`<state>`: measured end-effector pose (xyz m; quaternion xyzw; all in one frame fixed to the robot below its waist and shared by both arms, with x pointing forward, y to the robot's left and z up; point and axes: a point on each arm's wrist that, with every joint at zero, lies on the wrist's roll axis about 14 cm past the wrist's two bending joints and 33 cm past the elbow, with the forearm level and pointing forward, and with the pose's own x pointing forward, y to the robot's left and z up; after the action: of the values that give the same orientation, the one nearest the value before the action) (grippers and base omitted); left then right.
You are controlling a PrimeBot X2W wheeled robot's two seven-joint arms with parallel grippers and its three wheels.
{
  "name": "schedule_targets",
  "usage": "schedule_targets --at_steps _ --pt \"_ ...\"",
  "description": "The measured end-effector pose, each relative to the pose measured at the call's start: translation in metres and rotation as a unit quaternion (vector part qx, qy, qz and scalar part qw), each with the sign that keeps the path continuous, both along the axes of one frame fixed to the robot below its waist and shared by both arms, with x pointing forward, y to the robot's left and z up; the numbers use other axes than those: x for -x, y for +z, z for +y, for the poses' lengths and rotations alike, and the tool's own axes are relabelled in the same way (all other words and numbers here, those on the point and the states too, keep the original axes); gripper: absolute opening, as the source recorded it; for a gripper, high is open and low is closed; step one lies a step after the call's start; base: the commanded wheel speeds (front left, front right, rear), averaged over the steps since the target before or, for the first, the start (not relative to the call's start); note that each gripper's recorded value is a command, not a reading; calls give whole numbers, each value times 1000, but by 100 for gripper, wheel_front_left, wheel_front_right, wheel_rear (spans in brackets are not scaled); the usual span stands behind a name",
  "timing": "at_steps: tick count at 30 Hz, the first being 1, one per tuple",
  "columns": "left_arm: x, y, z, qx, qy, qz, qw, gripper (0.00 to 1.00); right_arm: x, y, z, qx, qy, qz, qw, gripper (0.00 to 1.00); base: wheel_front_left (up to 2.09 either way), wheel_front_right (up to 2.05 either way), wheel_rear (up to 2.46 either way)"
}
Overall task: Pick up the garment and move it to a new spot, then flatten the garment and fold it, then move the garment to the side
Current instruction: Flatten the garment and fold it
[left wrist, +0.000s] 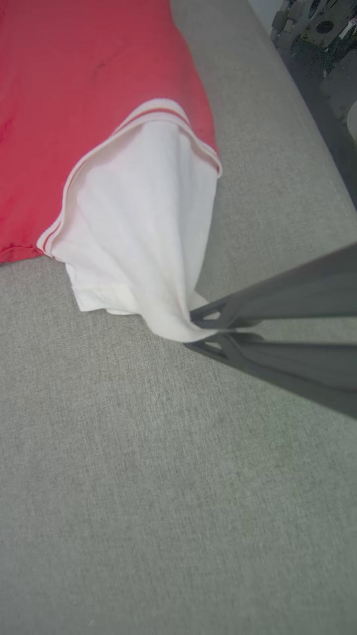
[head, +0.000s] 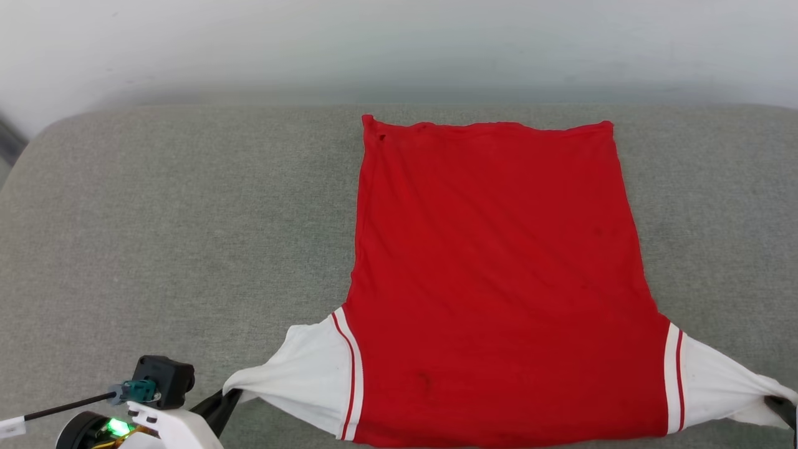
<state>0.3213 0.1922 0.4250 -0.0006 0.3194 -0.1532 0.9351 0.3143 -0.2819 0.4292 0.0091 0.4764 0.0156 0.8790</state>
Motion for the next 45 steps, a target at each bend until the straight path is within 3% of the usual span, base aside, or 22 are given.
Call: schedule_targets --at_steps 1,10,20,33,45 --pt "-1 1 -2 3 -2 -2 1000 0 -4 2 3 1 7 -6 1000 100 0 0 0" --pt "1 20 -23 39 -26 -8 999 0 -66 38 30 -12 55 -75 996 100 0 0 0" --pt "8 23 -37 50 -38 20 998 0 -181 53 58 -14 88 -89 992 100 0 0 0" --pt "-6 8 -40 61 -17 43 997 0 -306 -8 87 -5 58 -8 998 100 0 0 0" --pt "-14 -6 -20 43 26 50 997 0 -336 -78 108 -4 38 52 998 100 0 0 0"
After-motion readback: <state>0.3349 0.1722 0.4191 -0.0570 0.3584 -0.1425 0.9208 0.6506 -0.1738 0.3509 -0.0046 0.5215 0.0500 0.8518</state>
